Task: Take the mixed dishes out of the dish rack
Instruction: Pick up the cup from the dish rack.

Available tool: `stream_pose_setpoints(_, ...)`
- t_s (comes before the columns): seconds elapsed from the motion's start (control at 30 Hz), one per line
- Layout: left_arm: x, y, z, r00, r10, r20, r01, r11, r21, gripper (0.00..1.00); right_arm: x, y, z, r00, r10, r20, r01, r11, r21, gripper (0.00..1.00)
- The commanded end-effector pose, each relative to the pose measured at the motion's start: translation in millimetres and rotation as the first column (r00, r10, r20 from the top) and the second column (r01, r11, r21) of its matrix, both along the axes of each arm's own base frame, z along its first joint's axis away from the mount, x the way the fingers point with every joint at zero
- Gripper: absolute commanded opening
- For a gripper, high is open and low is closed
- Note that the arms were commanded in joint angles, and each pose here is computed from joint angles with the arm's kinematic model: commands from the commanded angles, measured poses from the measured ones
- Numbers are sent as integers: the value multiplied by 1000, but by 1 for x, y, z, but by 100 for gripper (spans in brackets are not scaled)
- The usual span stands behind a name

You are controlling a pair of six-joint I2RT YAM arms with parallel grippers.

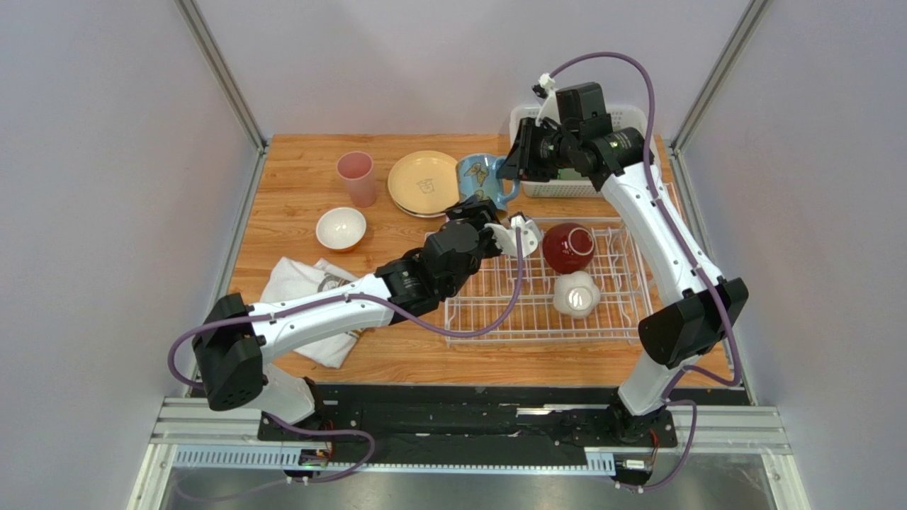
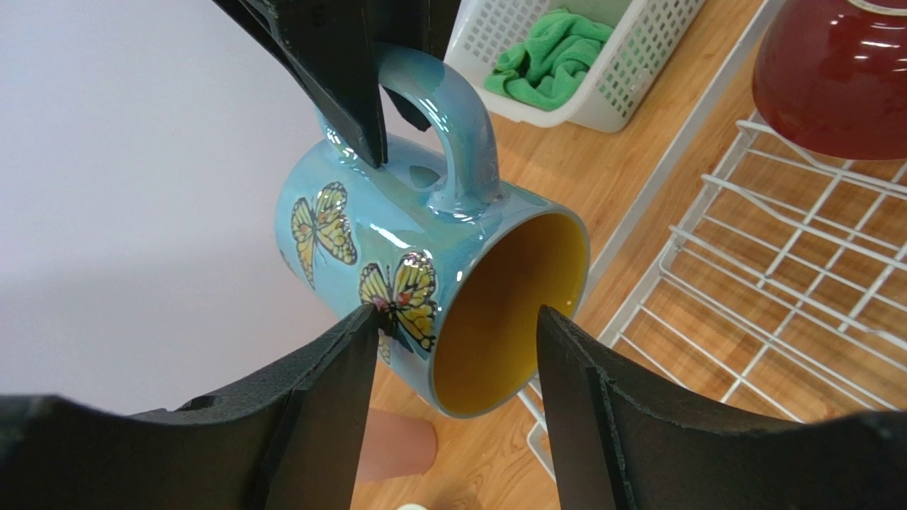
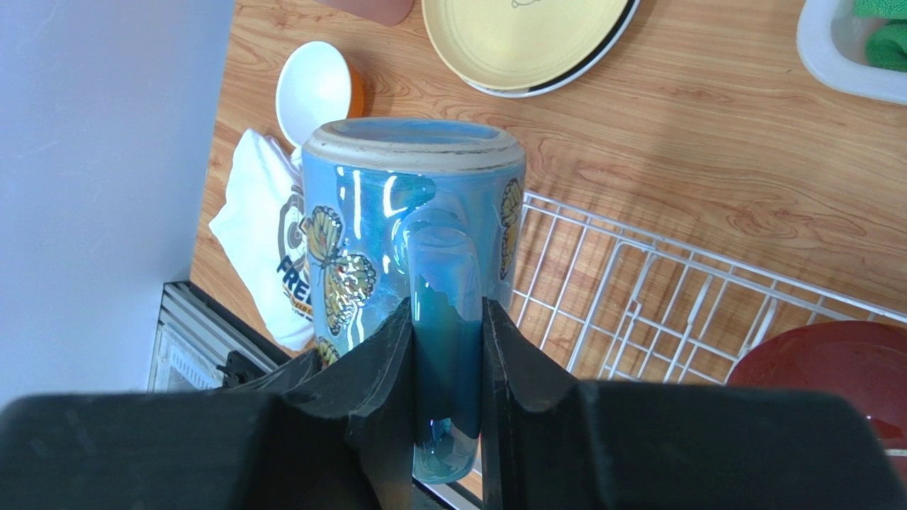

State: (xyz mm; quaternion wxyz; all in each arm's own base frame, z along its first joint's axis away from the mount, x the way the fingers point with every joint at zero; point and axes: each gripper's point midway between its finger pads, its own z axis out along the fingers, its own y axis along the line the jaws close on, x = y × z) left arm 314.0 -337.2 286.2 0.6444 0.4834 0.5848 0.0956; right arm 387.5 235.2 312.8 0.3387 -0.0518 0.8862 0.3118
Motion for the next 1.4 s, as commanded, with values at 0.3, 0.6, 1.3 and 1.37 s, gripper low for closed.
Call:
stream_pose_setpoints(0.3,18,-2,18,988,70,138,-73,997,23,52,-24,6,65,988,46,145,-71,982,175,0)
stream_pose_setpoints(0.6,17,2,24,986,80,148,-83,997,12,7,-22,5,55,992,55,116,-76,979,187,0)
stream_pose_setpoints(1.3,22,39,53,969,127,213,-129,992,-7,0,-28,-4,71,986,76,148,-108,969,222,62)
stream_pose_setpoints(1.37,24,46,53,967,138,212,-139,990,-10,0,-28,-7,75,986,67,155,-101,969,226,63)
